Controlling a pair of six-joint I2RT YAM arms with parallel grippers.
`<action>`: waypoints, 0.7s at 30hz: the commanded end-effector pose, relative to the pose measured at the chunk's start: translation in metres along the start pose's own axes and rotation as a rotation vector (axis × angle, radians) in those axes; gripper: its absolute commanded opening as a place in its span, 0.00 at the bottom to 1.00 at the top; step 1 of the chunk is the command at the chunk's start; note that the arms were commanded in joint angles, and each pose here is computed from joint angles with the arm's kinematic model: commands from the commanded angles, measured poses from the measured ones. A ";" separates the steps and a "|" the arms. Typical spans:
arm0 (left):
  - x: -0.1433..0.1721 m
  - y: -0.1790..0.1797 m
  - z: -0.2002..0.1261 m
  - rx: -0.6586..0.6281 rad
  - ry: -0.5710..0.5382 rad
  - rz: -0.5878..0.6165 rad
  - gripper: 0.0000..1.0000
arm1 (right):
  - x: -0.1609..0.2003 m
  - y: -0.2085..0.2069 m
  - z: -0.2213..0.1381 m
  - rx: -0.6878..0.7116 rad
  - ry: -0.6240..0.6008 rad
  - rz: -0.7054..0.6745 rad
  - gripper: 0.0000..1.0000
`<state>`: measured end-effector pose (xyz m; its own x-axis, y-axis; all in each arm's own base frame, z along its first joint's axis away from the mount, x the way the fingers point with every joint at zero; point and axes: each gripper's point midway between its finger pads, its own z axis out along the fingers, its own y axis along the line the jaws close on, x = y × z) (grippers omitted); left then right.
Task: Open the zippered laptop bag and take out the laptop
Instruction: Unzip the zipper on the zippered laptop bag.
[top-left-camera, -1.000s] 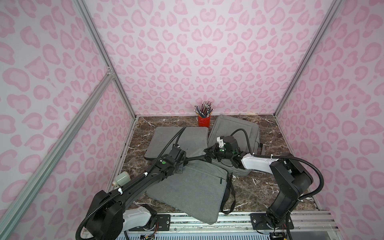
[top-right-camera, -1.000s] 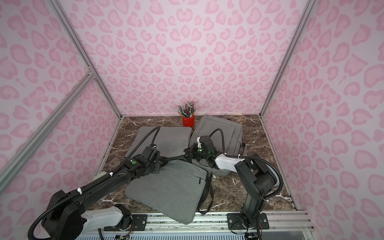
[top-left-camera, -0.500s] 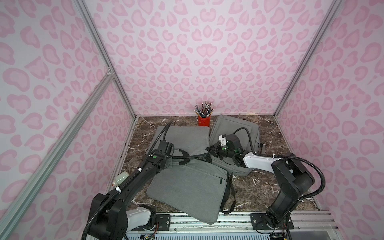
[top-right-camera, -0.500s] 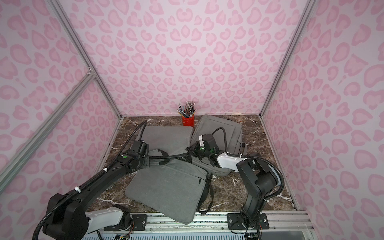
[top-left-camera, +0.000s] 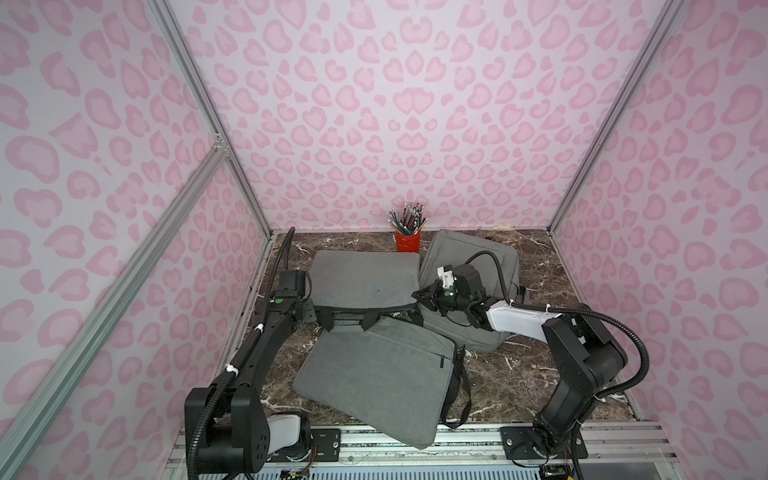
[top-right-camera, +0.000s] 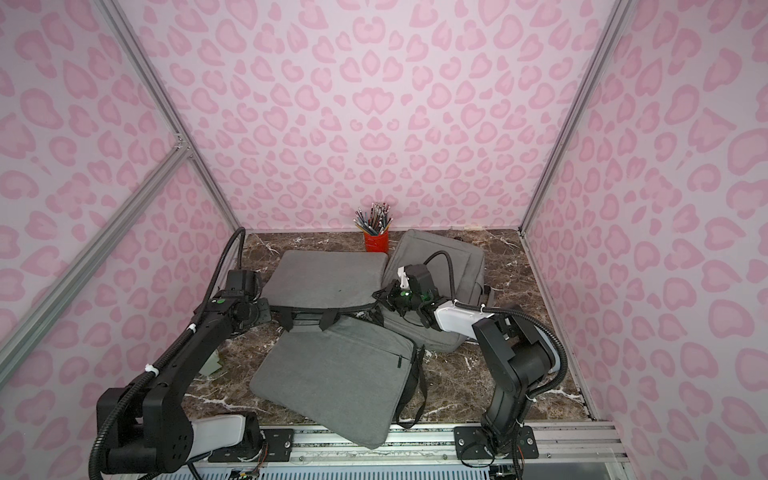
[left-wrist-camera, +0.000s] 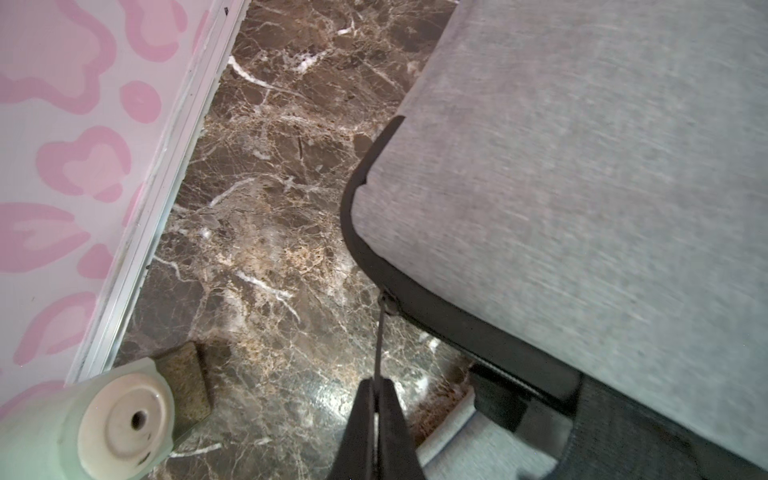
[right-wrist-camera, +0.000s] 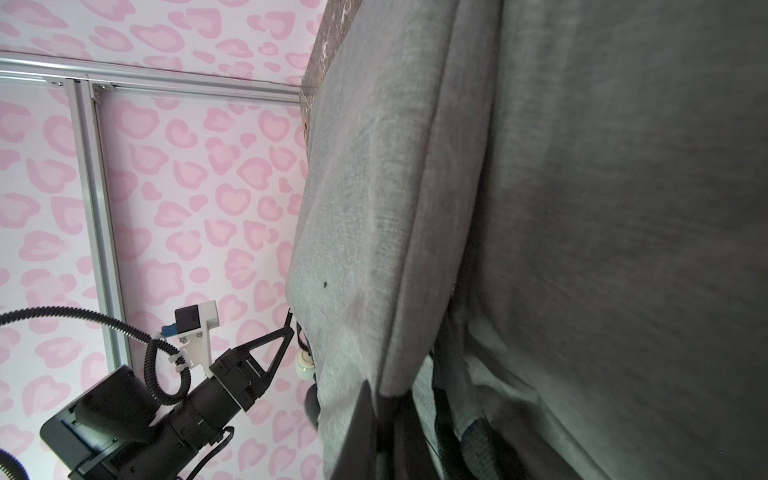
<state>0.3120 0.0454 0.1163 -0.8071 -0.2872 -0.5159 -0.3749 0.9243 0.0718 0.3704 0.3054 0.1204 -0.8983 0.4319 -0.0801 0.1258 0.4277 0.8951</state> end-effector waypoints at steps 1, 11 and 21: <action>-0.013 0.015 0.004 -0.045 -0.018 -0.032 0.02 | -0.009 0.002 0.001 -0.010 -0.032 -0.044 0.00; -0.039 0.041 0.024 -0.165 0.014 -0.010 0.02 | -0.001 0.007 0.006 -0.029 0.026 -0.095 0.00; -0.045 0.043 0.062 -0.225 0.092 0.043 0.02 | 0.005 0.006 0.012 -0.030 0.072 -0.121 0.00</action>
<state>0.3534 0.0918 0.0849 -0.8693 -0.2939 -0.3975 -0.3917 0.9000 0.1913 0.3667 0.3170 0.1141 -0.9359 0.3337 -0.1130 0.0537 0.4520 0.8904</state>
